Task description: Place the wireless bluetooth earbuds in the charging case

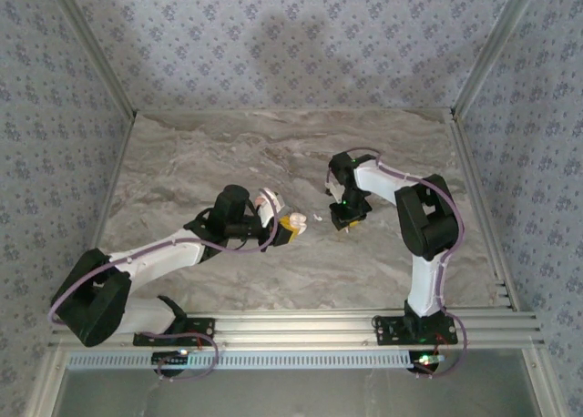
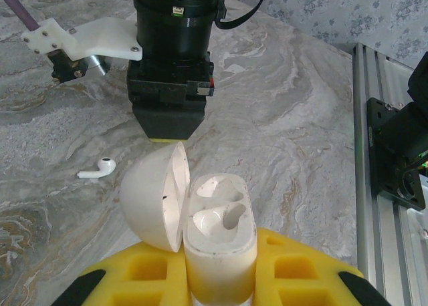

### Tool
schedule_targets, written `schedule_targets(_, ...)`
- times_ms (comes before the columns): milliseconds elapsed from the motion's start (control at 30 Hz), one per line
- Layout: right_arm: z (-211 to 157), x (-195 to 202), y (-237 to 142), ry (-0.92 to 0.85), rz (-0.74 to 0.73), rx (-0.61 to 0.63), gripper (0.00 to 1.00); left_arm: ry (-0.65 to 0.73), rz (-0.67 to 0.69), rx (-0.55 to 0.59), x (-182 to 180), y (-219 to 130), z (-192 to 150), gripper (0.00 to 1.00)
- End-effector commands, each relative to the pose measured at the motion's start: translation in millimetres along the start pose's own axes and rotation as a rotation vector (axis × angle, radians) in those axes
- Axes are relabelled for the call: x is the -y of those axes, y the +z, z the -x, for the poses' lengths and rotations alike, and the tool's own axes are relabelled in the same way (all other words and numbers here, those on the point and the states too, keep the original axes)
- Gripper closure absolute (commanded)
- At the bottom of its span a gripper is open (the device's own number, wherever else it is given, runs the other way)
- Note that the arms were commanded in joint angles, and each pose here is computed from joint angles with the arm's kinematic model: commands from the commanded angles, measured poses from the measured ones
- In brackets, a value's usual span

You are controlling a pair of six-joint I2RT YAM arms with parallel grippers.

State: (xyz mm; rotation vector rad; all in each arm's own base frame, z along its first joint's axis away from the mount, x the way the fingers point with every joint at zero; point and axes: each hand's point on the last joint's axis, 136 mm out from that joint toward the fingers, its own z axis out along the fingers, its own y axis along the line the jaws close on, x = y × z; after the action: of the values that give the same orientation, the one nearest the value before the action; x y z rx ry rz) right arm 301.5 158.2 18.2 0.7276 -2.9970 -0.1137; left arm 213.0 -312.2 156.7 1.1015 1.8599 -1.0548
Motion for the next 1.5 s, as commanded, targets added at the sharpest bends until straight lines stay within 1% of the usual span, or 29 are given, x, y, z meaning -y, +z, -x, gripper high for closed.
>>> schedule_targets(0, 5.7, 1.5, -1.6, 0.012, -0.018, 0.004, 0.64, 0.040, -0.011, 0.029, 6.9, -4.3, 13.3, 0.87)
schedule_targets(267, 6.8, 1.1, -30.3, 0.013, -0.070, 0.037, 0.64, 0.042, -0.008, 0.030, 8.8, -7.2, 15.1, 0.87)
schedule_targets(367, 4.8, 2.9, -34.4, 0.022, -0.083, 0.033, 0.63, 0.045, -0.006, 0.031, 9.0, -8.1, 15.6, 0.87)
schedule_targets(900, 4.4, 0.1, -10.4, 0.014, -0.078, -0.039, 0.62, 0.052, 0.008, 0.026, 9.4, -12.2, 13.8, 0.87)
schedule_targets(1100, 3.6, -0.5, -5.4, 0.013, -0.077, -0.052, 0.65, 0.051, 0.008, 0.025, 9.3, -12.4, 13.5, 0.88)
schedule_targets(1367, 0.2, 0.2, -2.4, 0.015, -0.081, -0.067, 0.66, 0.052, 0.012, 0.024, 8.8, -12.6, 13.8, 0.88)
schedule_targets(1467, 0.1, -0.3, -0.9, 0.013, -0.081, -0.068, 0.68, 0.053, 0.012, 0.024, 9.0, -12.6, 14.3, 0.88)
